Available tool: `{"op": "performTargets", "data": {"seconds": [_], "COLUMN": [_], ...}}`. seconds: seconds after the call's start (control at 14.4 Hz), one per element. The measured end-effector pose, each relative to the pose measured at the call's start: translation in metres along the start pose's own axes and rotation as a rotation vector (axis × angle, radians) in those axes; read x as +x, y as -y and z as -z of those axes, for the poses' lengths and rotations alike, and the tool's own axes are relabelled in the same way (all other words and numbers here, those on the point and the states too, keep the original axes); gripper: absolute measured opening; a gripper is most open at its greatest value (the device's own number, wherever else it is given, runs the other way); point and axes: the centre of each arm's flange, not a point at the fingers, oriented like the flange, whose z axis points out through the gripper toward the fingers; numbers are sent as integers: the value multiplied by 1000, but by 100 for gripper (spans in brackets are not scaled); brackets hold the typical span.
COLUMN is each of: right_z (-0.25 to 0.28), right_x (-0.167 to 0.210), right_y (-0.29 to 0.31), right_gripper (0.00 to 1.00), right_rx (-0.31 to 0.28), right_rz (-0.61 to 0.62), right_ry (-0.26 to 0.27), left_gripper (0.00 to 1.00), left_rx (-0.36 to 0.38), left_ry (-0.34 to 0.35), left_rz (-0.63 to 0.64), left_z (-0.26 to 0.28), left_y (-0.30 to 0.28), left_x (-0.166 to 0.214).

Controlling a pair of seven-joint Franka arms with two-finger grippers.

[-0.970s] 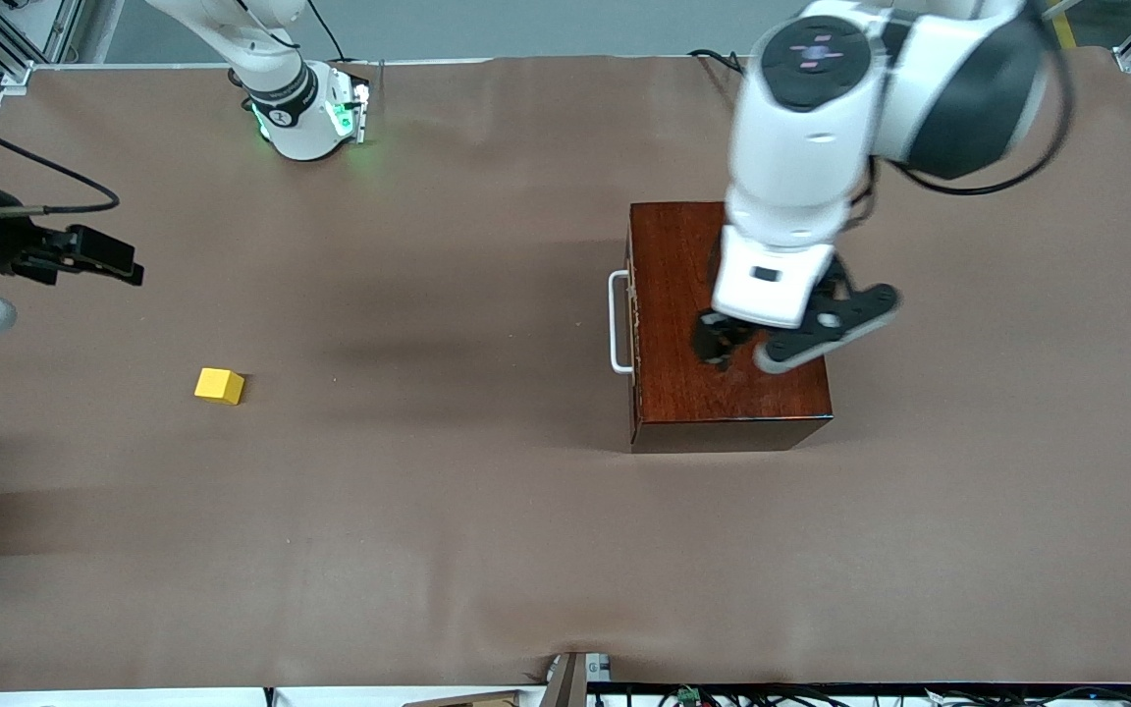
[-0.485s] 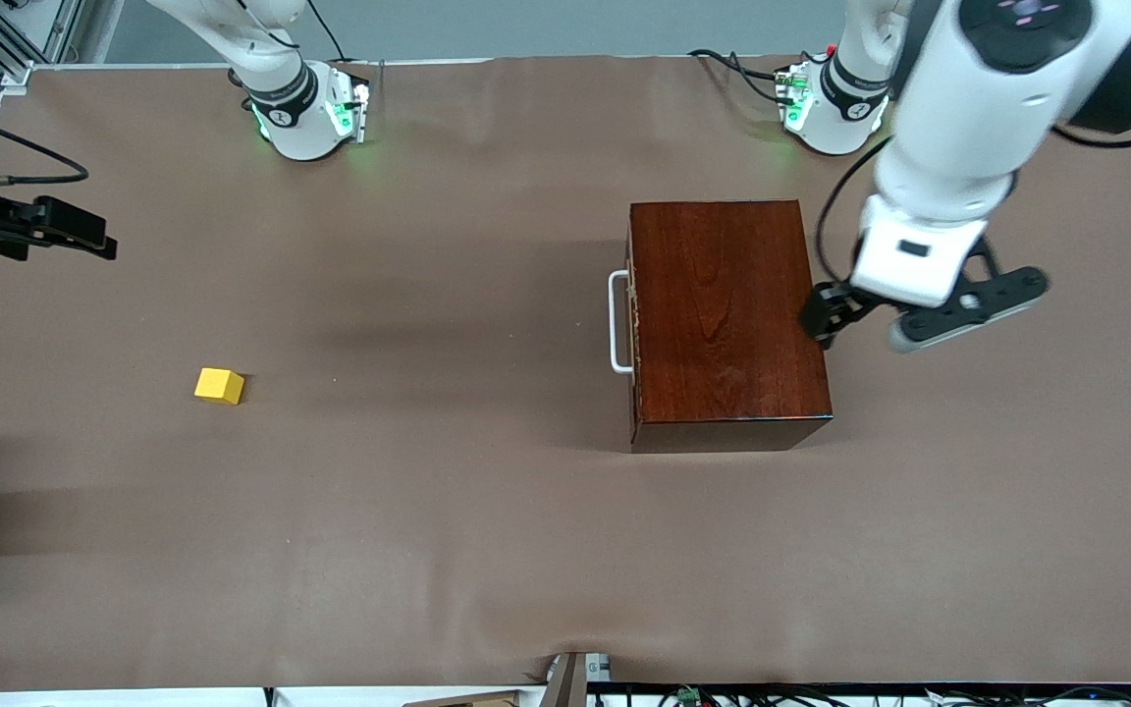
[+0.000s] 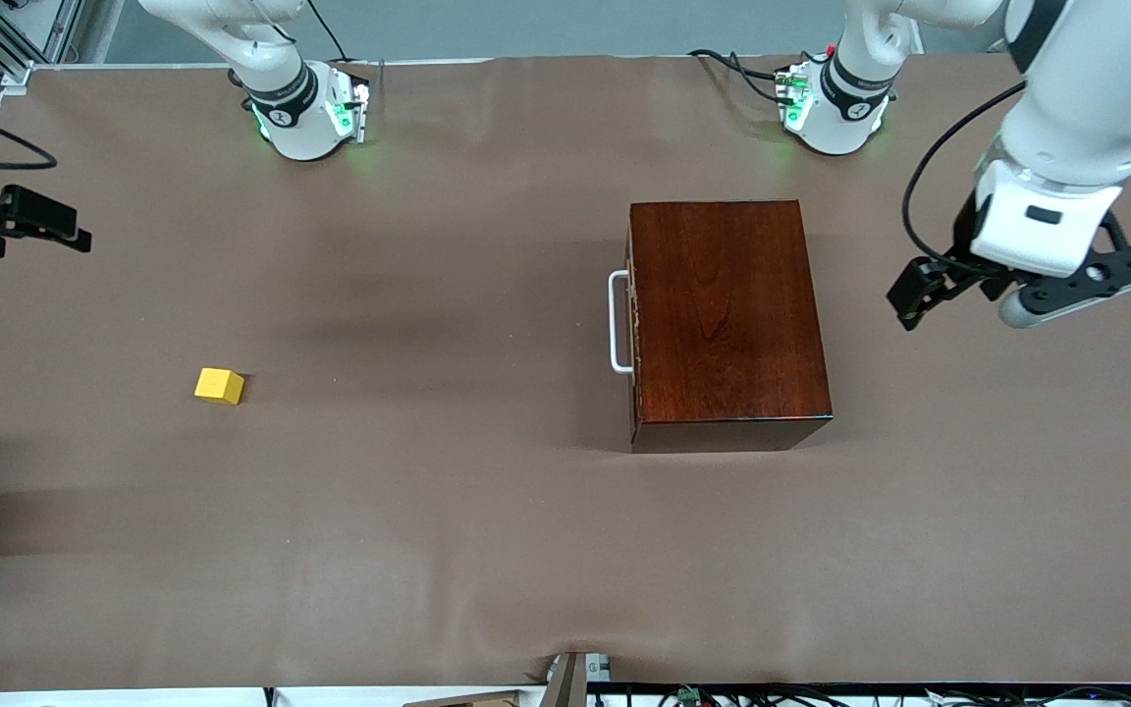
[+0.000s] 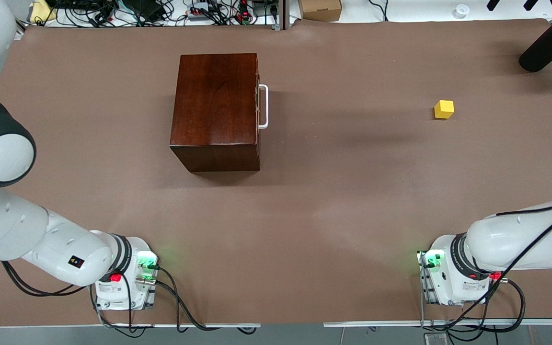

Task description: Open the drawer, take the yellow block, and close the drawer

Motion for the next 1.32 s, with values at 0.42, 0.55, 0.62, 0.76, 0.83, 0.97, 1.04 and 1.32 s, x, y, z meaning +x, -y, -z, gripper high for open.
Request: {"op": "performTargets", "data": {"seconds": [0.42, 0.55, 0.62, 0.76, 0.83, 0.97, 1.04, 1.32], "right_z": [-7, -8, -8, -7, -7, -7, -7, -5], "right_x": [-24, -23, -23, -23, -23, -23, -23, -22], "right_y": [-1, -3, -3, -3, -3, -3, -3, -3], "right_gripper": [100, 100, 100, 100, 100, 100, 100, 100], "right_rx": [1, 0, 0, -1, -1, -1, -1, -2], "right_rz": [29, 33, 34, 35, 35, 35, 34, 36], "right_ry": [-25, -28, -28, -30, -30, -33, -34, -41], "left_gripper": [100, 100, 100, 100, 100, 100, 100, 100], "left_rx": [-18, -13, -11, -4, -7, -23, -24, -21], "left_ry": [-21, -19, -19, 3, 21, 51, 59, 78], "left_rz": [-82, -138, -163, -215, -233, -243, -244, -302], "left_z": [12, 10, 11, 12, 12, 13, 13, 14], "left_y": [15, 36, 46, 64, 72, 89, 95, 112], "left_x": [11, 22, 26, 29, 29, 28, 26, 10]}}
